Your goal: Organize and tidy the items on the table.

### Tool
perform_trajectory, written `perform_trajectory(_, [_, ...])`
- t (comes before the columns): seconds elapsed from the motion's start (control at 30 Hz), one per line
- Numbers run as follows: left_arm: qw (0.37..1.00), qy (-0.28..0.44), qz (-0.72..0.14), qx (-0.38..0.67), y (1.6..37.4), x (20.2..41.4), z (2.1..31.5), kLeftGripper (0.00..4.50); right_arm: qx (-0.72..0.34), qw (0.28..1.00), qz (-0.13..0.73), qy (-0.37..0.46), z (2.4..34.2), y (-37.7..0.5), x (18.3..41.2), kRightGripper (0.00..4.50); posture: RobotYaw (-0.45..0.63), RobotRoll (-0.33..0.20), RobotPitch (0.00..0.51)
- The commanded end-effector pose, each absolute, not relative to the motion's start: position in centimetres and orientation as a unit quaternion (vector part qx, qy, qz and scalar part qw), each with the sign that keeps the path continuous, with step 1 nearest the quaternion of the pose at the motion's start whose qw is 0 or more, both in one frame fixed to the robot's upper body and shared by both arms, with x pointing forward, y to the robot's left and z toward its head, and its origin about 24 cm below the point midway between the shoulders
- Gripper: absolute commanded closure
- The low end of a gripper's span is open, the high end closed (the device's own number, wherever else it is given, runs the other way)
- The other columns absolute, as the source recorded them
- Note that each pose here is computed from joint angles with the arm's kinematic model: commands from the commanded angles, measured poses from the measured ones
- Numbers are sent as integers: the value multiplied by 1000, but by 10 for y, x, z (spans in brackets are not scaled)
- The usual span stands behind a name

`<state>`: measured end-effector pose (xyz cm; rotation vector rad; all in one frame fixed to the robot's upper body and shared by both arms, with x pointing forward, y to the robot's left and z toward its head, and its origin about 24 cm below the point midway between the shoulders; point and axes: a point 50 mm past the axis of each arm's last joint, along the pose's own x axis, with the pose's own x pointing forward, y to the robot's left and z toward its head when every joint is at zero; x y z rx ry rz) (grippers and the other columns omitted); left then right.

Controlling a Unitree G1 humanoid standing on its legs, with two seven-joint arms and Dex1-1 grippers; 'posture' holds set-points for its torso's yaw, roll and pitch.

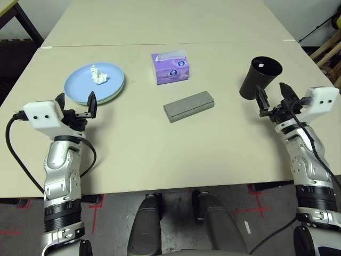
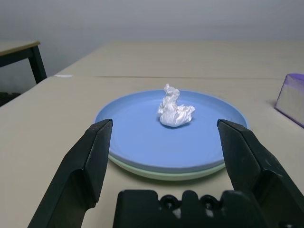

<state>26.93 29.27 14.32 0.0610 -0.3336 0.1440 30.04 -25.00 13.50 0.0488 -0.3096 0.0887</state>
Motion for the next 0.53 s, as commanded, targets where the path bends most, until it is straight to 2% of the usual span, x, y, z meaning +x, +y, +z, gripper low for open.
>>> perform_trajectory(0.03, [985, -153, 74, 29, 298, 264, 139, 0, 28, 988, 31, -150, 134, -257, 296, 10, 127, 0, 193])
perform_trajectory(0.53, [987, -144, 64, 27, 299, 263, 137, 0, 37, 988, 32, -146, 131, -252, 298, 10, 131, 0, 188])
